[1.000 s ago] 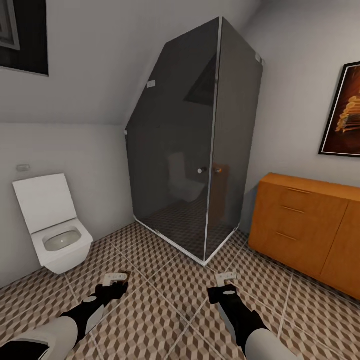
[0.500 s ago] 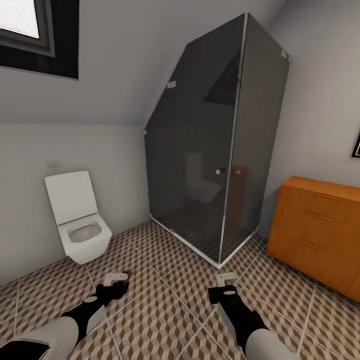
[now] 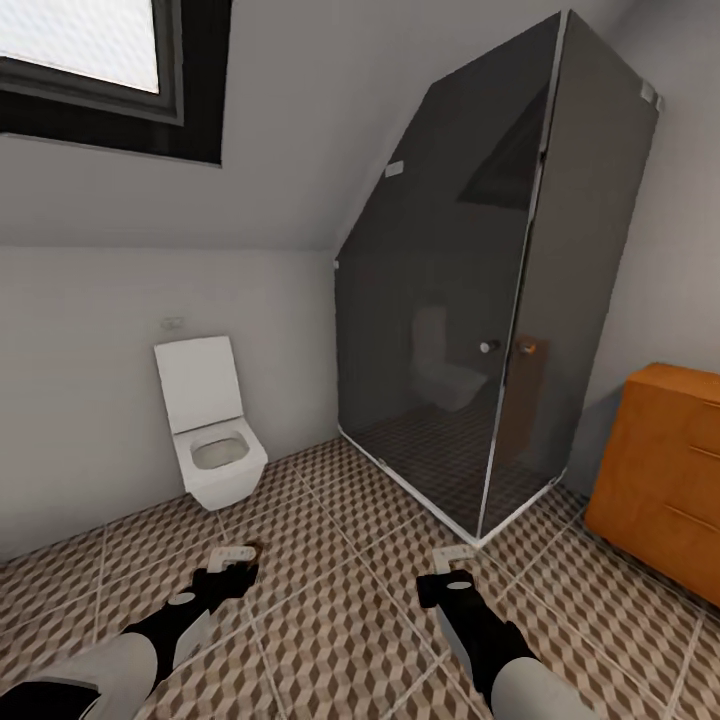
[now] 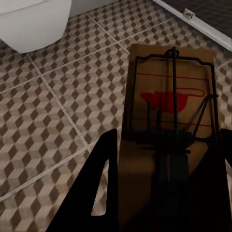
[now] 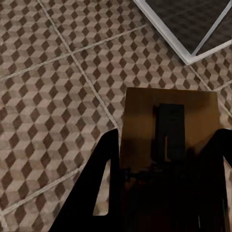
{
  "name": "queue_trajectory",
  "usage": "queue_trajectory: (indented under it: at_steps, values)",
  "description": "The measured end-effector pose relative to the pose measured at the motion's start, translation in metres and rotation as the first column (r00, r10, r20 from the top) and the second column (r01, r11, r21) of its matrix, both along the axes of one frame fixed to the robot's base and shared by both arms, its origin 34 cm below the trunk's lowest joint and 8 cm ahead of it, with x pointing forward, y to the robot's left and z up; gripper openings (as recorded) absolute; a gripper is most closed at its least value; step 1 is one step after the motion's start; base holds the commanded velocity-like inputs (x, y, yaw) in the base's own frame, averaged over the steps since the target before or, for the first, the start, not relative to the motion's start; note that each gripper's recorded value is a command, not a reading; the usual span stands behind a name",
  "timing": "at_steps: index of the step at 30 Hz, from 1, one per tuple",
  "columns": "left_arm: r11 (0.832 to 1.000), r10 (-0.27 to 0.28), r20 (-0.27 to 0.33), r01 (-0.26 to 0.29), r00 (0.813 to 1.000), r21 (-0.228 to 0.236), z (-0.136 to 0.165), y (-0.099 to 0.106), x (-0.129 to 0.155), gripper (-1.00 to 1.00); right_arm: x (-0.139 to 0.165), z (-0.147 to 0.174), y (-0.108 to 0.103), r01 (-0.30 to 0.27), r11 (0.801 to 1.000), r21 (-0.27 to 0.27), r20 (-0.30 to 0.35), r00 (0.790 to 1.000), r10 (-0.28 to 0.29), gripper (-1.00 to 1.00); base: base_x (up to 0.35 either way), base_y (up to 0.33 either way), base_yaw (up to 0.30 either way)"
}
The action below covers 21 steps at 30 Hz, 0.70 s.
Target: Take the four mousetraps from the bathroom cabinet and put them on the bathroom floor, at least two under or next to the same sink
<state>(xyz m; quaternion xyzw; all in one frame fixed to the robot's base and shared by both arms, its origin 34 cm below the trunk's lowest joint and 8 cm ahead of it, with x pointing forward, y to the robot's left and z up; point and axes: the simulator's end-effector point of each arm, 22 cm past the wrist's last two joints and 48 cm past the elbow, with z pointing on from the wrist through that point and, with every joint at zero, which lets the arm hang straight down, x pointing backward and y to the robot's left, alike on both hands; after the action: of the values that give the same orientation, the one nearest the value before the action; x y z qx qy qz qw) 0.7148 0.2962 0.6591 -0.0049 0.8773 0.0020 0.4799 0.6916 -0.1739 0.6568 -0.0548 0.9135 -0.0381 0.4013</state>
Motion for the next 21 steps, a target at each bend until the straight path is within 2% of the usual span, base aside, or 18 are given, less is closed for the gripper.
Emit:
queue_trajectory:
  at_steps: [21]
  values:
    - [1.0,0.003,-0.002,-0.003,1.0,-0.004,-0.0009,-0.0005,-0.0006,-1.0,0.0002,0.0,-0.0007,0.001,1.0,0.002,0.001,1.0,-0.001,-1.0,0.0,0.0,0.285]
